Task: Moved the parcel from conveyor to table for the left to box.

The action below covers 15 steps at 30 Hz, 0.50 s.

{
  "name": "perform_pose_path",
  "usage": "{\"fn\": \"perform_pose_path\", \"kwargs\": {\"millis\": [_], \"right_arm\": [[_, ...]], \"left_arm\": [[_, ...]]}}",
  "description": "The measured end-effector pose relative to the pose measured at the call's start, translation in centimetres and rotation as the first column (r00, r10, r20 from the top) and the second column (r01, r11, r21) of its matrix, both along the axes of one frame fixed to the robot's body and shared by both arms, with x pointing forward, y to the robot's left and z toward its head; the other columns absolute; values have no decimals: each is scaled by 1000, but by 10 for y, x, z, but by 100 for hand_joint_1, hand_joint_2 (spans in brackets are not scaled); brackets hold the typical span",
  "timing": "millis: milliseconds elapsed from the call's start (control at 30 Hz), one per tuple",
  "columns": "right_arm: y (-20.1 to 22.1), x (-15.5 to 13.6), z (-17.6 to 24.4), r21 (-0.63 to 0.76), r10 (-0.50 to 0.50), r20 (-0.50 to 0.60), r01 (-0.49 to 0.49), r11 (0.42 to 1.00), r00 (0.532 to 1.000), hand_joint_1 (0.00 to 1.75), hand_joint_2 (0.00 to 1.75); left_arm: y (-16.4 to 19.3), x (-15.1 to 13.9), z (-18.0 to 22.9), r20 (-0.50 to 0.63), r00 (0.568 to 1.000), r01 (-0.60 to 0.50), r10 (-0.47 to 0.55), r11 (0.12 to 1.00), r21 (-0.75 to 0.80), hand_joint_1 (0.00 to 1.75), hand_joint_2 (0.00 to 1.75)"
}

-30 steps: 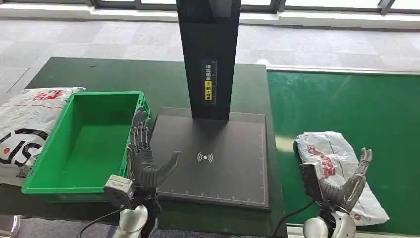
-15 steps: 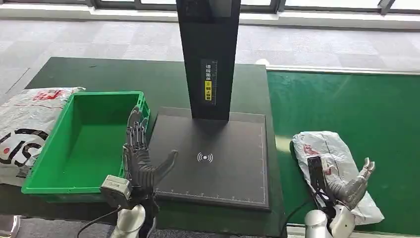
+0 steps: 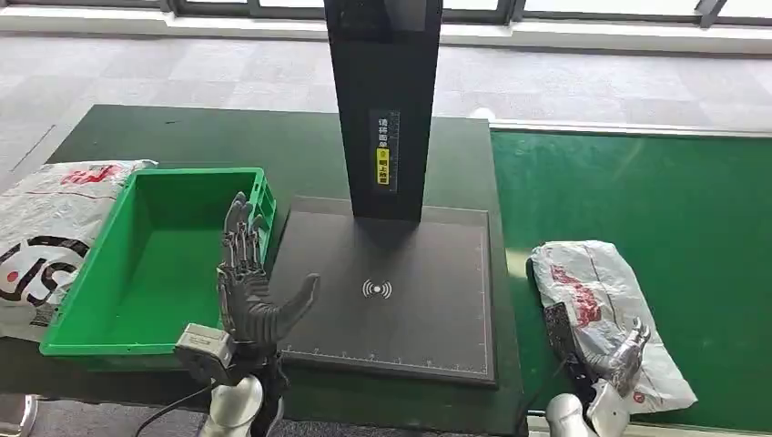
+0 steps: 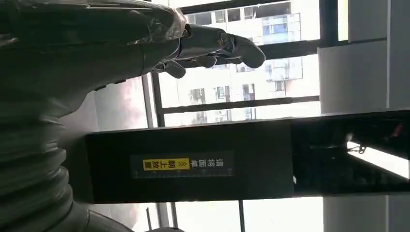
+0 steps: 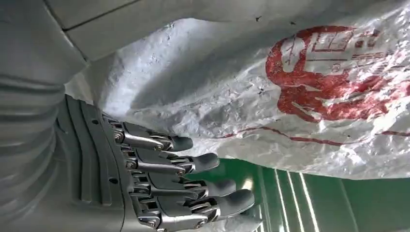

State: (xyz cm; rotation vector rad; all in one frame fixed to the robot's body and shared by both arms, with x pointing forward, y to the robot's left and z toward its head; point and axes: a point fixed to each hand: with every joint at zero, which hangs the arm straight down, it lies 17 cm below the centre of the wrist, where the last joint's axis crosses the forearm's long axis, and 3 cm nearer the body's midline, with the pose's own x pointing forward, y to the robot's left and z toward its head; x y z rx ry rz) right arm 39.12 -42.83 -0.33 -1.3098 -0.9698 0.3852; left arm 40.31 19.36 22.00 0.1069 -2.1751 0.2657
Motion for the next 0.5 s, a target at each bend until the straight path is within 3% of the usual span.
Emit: {"fn": "perform_pose_path", "kwargs": {"millis": [133,200,500], "right_arm": [[0,0,-6,10,-1,-20,1,1000,1000,0,175],[0,-1,-11,19,-1,-36,2,1000,999,175,175],[-5,-6,-27,33,-9,-105,12,999,994,175,175]], "left_arm": [[1,0,1,2,1000,-2,2,1000,-4,0,175],[1,0,1,2,1000,-2,2,1000,-6,0,175],[1,0,0,1,1000,-1,1,1000,-10,0,175]]}}
